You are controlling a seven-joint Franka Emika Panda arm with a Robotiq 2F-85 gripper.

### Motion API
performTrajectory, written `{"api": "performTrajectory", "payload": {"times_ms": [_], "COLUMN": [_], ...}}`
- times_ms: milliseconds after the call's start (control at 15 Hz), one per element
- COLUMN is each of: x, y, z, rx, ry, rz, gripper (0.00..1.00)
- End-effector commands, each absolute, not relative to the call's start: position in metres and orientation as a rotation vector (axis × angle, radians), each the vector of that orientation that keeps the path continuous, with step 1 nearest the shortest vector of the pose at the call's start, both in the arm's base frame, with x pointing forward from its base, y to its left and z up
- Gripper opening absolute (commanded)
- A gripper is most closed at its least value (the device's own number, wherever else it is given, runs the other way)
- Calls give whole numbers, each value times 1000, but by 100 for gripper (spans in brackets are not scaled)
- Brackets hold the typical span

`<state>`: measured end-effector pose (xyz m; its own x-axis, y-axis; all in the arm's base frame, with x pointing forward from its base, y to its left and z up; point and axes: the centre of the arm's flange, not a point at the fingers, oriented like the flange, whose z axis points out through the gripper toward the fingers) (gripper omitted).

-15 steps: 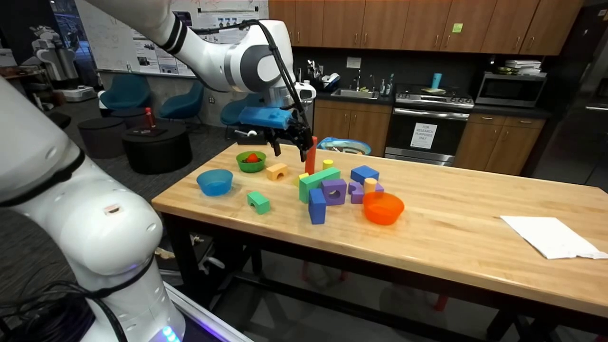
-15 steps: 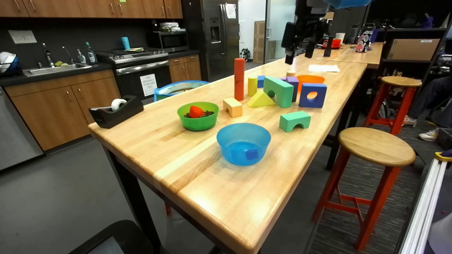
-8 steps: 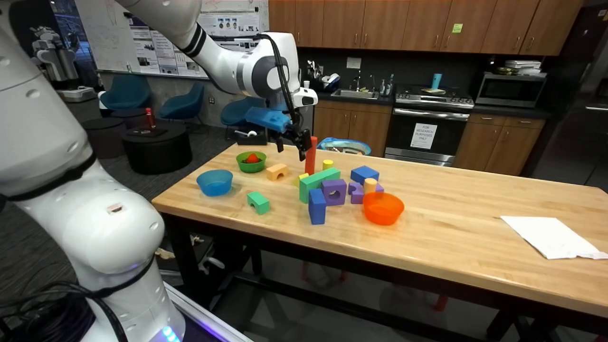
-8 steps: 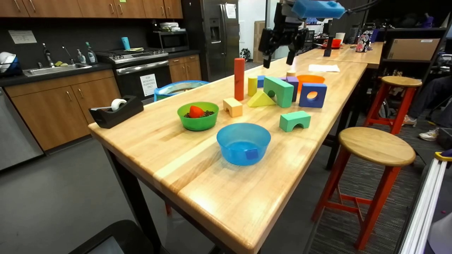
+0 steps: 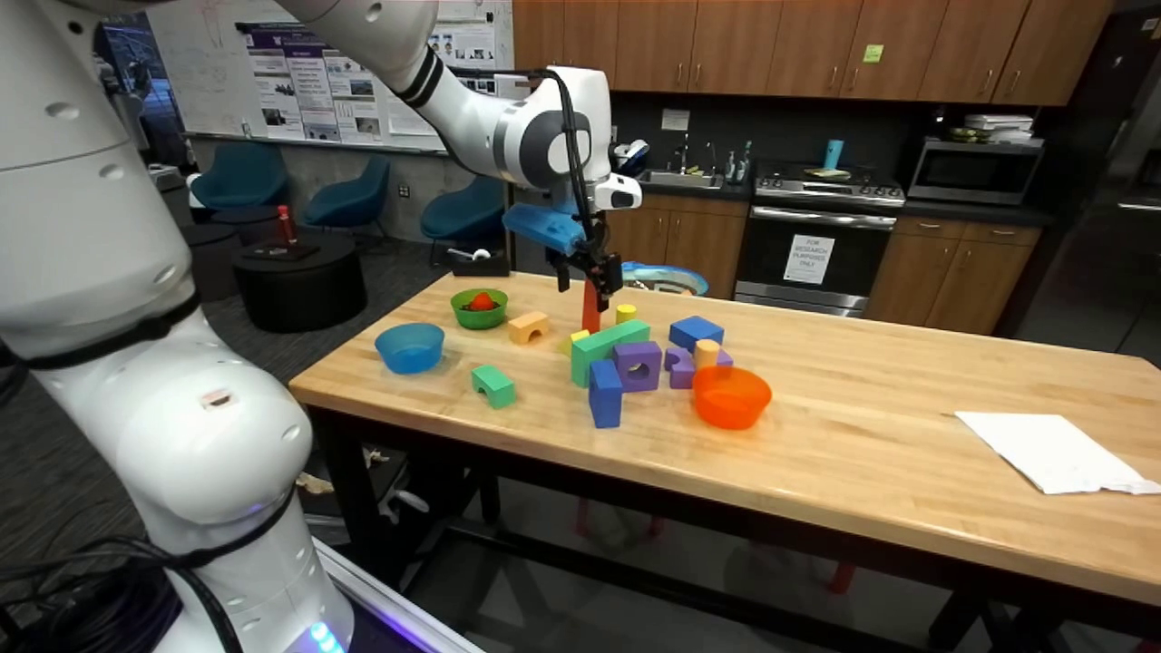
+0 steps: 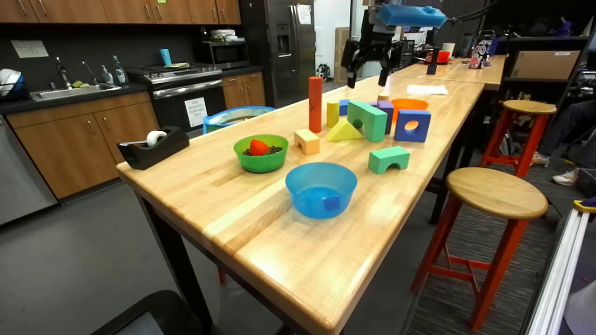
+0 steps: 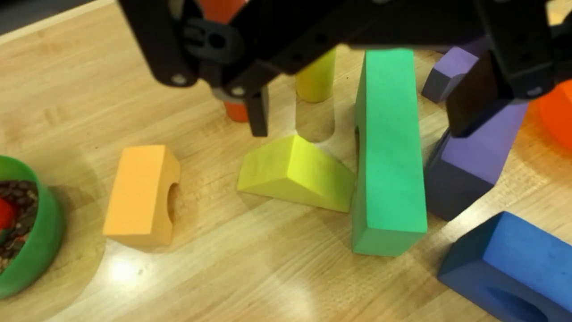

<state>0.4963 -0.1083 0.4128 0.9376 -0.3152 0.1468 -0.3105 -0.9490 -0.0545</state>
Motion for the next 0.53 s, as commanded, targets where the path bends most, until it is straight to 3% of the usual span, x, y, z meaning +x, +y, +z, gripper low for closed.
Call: {"api": "performTrajectory", "payload": {"times_ms": [0,467], "x": [506,507], "y": [-132,-162], "z": [405,391], "rx": [-3075,-3044], "ry": [360,267], "rz": [-95,-74], "gripper": [100,100]}}
